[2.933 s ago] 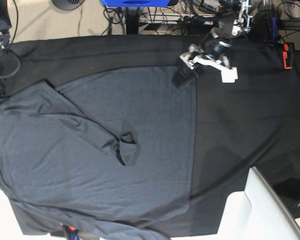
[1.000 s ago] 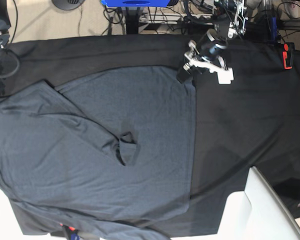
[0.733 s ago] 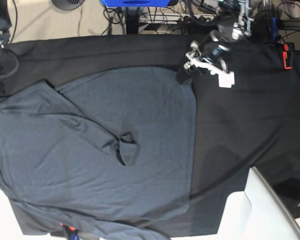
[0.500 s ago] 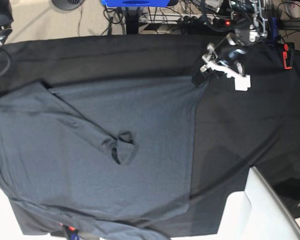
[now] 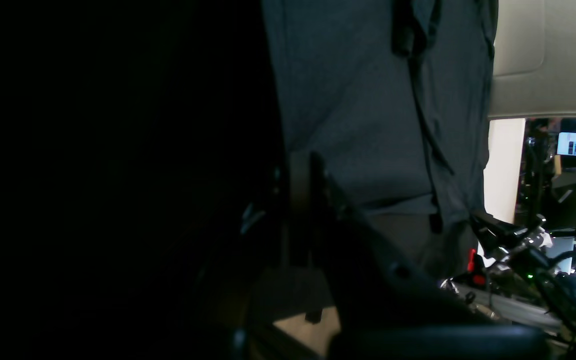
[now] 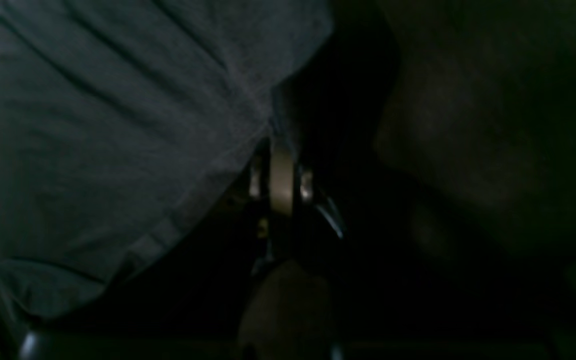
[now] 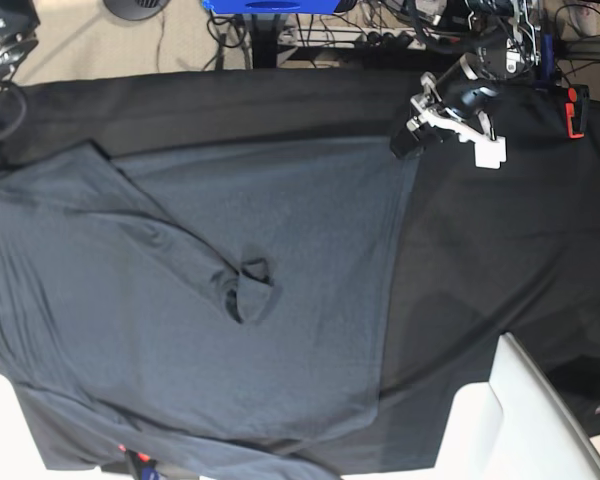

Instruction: Fold the T-shirt properly

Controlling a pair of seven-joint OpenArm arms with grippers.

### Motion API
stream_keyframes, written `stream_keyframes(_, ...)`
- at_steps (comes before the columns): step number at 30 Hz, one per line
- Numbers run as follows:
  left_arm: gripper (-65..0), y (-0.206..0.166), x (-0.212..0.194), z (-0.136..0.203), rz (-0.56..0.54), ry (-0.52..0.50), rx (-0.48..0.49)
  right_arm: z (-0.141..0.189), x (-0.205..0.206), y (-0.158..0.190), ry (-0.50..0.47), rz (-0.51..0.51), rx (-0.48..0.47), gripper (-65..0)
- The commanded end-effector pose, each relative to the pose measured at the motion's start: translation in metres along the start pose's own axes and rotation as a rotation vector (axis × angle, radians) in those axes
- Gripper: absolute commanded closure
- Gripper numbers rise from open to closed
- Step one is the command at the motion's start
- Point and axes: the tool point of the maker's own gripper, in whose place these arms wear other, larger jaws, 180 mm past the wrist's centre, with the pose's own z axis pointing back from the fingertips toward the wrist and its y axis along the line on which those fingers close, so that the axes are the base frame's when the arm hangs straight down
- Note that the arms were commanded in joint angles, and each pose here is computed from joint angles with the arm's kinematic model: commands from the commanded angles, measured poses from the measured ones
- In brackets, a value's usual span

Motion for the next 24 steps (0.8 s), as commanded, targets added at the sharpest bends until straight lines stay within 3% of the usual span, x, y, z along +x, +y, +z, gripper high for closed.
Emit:
stream_keyframes(1, 0.0, -0.001, 0.009, 0.007, -0.019, -0.021, -0.010, 0.012, 0.035, 0.002, -0.083, 0.028, 0.006, 0.0)
stream_keyframes(13, 0.0, 0.000, 0.000, 0.027, -0.060, 0.000, 0.011, 0.036, 0.016, -0.002, -0.090, 0.061, -0.065, 0.0)
stream_keyframes(24, 0.0, 0.014, -0.012, 0.041, -0.059, 0.036, 0.051, 0.046, -0.002, -0.010, -0.041, 0.086, -0.092, 0.0)
